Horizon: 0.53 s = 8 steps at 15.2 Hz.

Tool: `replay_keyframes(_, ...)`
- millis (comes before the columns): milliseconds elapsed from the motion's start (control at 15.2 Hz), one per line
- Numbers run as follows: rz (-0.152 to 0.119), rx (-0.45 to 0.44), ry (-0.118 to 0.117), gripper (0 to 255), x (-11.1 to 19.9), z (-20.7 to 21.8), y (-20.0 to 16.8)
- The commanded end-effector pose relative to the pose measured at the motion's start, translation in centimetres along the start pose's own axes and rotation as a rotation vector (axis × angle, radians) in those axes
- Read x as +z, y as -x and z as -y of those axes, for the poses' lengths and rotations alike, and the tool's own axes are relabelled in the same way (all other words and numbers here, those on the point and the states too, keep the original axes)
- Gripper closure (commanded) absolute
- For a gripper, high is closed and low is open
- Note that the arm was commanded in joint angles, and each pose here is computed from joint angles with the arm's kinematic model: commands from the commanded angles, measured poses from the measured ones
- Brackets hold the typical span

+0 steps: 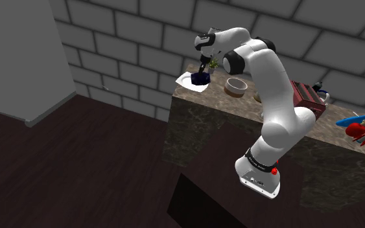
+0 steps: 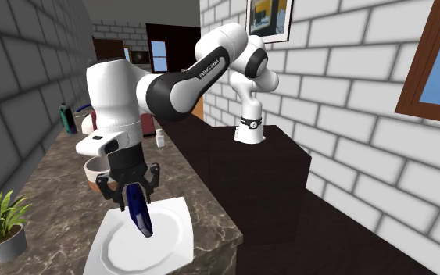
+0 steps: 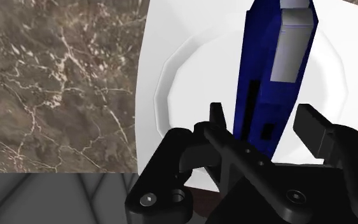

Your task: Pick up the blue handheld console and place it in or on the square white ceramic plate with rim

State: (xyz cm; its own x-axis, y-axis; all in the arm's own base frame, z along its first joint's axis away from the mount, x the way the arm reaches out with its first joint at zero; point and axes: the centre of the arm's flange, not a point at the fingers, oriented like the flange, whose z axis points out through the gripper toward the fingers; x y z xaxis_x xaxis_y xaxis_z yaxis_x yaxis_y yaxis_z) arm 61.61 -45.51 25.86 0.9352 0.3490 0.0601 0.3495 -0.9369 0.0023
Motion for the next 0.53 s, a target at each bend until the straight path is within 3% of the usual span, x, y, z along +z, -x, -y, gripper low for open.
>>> replay_keyframes(0,0.0,-0.002,-0.004,0,0.2,0.2,-0.2)
replay_keyframes(264,0.001,-0.002,-0.005,0,0.4,0.1,0.0)
replay_keyframes(462,0.001,-0.002,-0.005,0,-3.6,0.0,0.0)
